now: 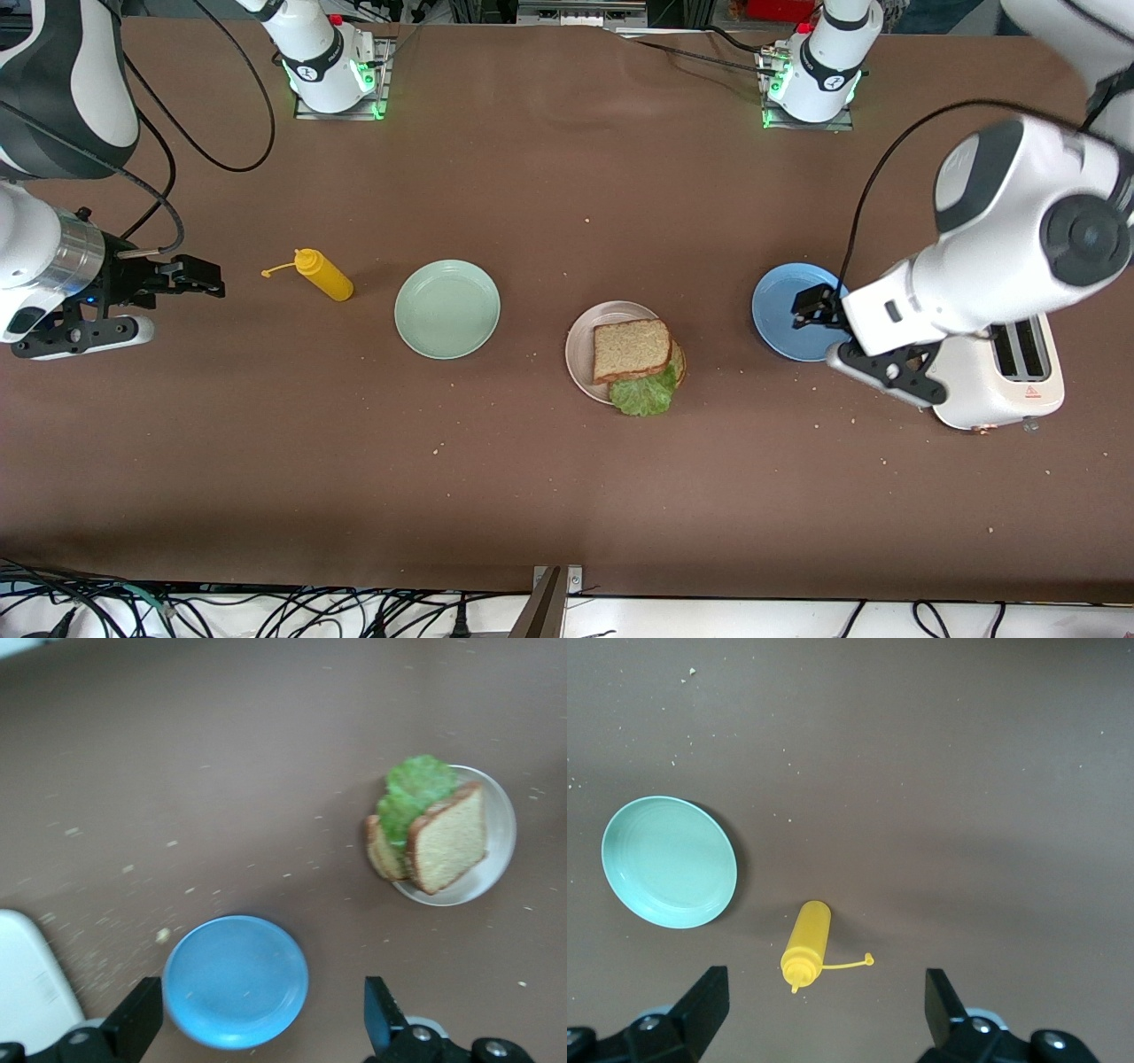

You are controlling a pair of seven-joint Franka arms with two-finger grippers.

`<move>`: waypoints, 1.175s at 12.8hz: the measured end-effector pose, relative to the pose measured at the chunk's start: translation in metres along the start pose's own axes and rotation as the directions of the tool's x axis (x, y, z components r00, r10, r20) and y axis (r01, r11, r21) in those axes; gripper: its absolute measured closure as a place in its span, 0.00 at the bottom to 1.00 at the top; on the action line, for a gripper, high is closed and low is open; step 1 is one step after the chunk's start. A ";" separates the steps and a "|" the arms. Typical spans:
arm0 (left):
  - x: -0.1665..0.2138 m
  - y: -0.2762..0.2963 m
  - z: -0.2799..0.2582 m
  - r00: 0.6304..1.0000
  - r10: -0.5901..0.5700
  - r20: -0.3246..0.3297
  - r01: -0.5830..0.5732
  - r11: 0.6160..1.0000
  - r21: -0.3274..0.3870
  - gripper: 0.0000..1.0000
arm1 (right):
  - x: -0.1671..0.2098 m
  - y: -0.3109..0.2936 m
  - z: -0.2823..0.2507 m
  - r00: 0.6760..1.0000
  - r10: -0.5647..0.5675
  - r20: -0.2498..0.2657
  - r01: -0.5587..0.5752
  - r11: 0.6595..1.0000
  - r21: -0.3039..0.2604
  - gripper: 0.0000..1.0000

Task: Make sandwich in beige plate with both arms

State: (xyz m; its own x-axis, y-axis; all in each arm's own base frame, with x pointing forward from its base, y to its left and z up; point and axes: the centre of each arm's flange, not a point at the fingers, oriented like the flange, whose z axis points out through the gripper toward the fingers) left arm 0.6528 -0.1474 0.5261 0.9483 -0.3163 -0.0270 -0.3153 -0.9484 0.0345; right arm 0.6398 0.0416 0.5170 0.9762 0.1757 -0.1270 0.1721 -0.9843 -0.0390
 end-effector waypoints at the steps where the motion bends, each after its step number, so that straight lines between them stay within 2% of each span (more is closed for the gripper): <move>1: -0.012 0.003 -0.026 0.999 -0.030 -0.024 0.031 0.998 0.048 0.00 | 0.000 -0.001 0.002 1.000 0.000 0.004 0.000 1.000 0.001 0.01; 4: -0.055 0.008 -0.085 0.995 -0.057 -0.087 0.066 0.992 0.105 0.00 | -0.003 0.000 0.004 1.000 0.001 0.024 -0.002 1.000 0.003 0.00; 6: -0.076 0.001 -0.087 0.991 -0.080 -0.104 0.092 0.989 0.116 0.00 | -0.008 0.007 0.004 0.998 0.011 0.058 -0.010 1.000 -0.014 0.00; 9: -0.091 -0.018 -0.069 0.987 -0.114 -0.114 0.127 0.985 0.116 0.00 | -0.011 0.014 0.004 0.998 0.017 0.069 -0.013 0.998 -0.057 0.00; 13: -0.111 -0.040 -0.074 0.978 -0.168 -0.121 0.182 0.977 0.114 0.00 | -0.011 0.010 0.004 0.997 0.010 0.070 -0.006 0.998 -0.058 0.00; 14: -0.115 -0.044 -0.079 0.975 -0.182 -0.130 0.195 0.976 0.098 0.00 | -0.010 0.010 0.003 0.998 0.010 0.063 -0.006 0.998 -0.058 0.00; 15: -0.118 -0.044 -0.083 0.973 -0.188 -0.134 0.201 0.976 0.083 0.00 | -0.007 0.010 0.001 0.999 0.008 0.036 -0.006 0.998 -0.062 0.00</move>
State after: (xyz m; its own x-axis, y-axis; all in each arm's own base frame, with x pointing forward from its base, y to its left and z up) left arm 0.5582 -0.0663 0.6109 0.9869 -0.1257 0.1015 -0.1207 -0.9912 -0.0545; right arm 0.6347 0.0304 0.5165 0.9722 0.1683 -0.1627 0.1743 -0.9844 0.0234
